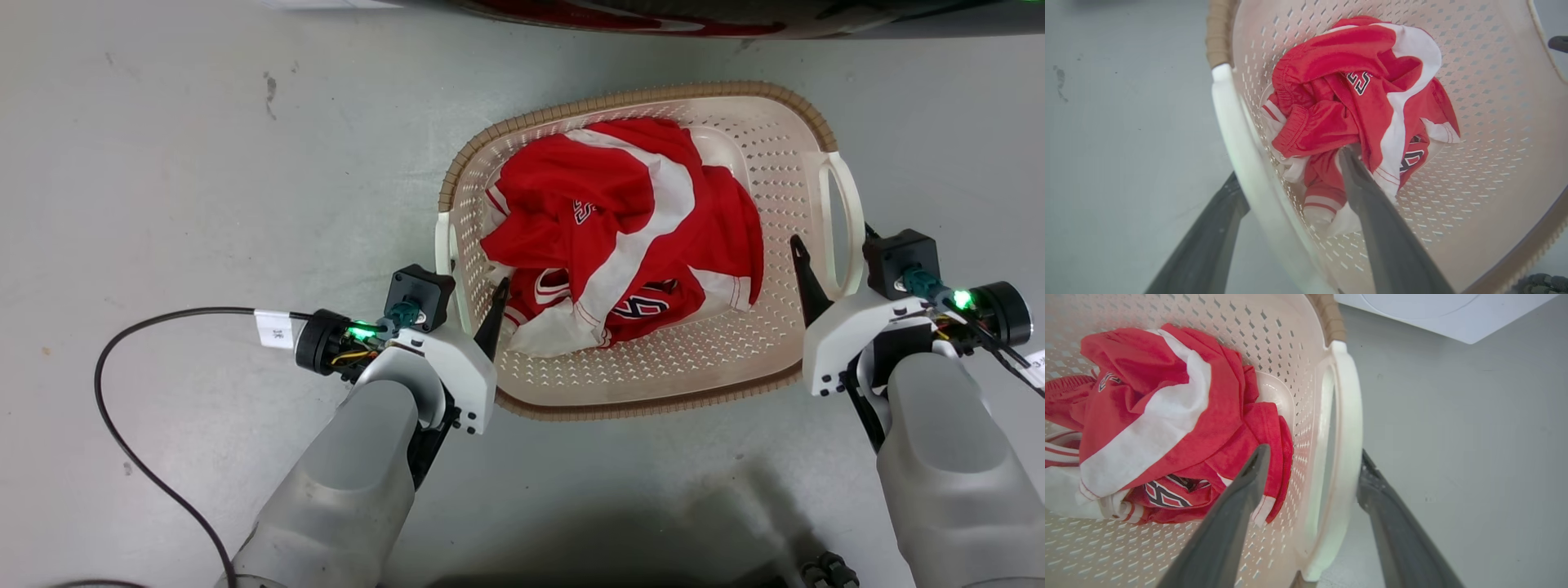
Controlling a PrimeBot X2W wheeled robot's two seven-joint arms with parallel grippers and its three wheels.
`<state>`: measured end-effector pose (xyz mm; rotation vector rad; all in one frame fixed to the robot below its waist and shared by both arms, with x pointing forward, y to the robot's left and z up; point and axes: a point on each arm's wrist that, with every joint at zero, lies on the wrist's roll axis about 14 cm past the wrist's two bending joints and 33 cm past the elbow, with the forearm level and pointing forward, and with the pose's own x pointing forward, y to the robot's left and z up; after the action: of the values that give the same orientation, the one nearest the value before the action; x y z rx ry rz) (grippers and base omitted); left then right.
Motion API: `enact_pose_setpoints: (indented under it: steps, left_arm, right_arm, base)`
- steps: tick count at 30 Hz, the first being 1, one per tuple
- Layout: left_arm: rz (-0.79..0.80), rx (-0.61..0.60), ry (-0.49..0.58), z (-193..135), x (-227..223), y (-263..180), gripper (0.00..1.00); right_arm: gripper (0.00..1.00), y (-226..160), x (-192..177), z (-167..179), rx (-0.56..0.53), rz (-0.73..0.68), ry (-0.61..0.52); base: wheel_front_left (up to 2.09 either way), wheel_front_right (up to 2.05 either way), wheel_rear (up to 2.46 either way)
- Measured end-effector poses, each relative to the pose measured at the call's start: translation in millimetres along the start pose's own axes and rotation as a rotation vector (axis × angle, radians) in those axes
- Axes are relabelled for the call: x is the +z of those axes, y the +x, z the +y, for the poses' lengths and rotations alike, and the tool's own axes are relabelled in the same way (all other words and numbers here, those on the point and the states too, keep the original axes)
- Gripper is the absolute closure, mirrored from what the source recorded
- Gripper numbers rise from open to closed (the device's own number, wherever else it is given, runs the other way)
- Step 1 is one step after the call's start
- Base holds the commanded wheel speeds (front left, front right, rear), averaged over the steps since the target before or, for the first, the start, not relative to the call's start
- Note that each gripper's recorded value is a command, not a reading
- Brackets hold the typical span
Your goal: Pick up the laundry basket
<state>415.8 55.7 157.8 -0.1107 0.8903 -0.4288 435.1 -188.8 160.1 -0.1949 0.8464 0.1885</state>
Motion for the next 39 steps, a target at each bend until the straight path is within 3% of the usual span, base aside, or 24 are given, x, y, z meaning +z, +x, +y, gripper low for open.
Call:
enact_pose_setpoints:
  steps: [8,9,10,11,24,39]
  left_arm:
    - [-0.006,-0.022,0.019,-4,3,9,0.00]
    - [-0.004,-0.025,0.019,-4,2,10,0.23]
    - [-0.003,-0.026,0.026,-4,2,11,0.68]
    - [-0.002,-0.028,0.030,-4,2,12,1.00]
    - [0.016,-0.029,0.070,-1,6,4,1.00]
    - [0.038,-0.022,0.078,-18,14,-59,1.00]
  right_arm:
    - [0.00,8,-9,8,0.025,0.038,0.008]
    - [0.06,9,-10,10,0.029,0.042,0.011]
    - [0.70,10,-10,11,0.032,0.043,0.011]
    - [1.00,11,-11,12,0.036,0.047,0.009]
    - [1.00,4,-3,16,0.055,0.050,-0.002]
    - [1.00,-61,16,27,0.081,0.028,-0.001]
  base:
    - [0.00,0.00,0.00]
    - [0.00,0.00,0.00]
    - [0.00,0.00,0.00]
    - [0.00,0.00,0.00]
    - [0.00,0.00,0.00]
    - [0.00,0.00,0.00]
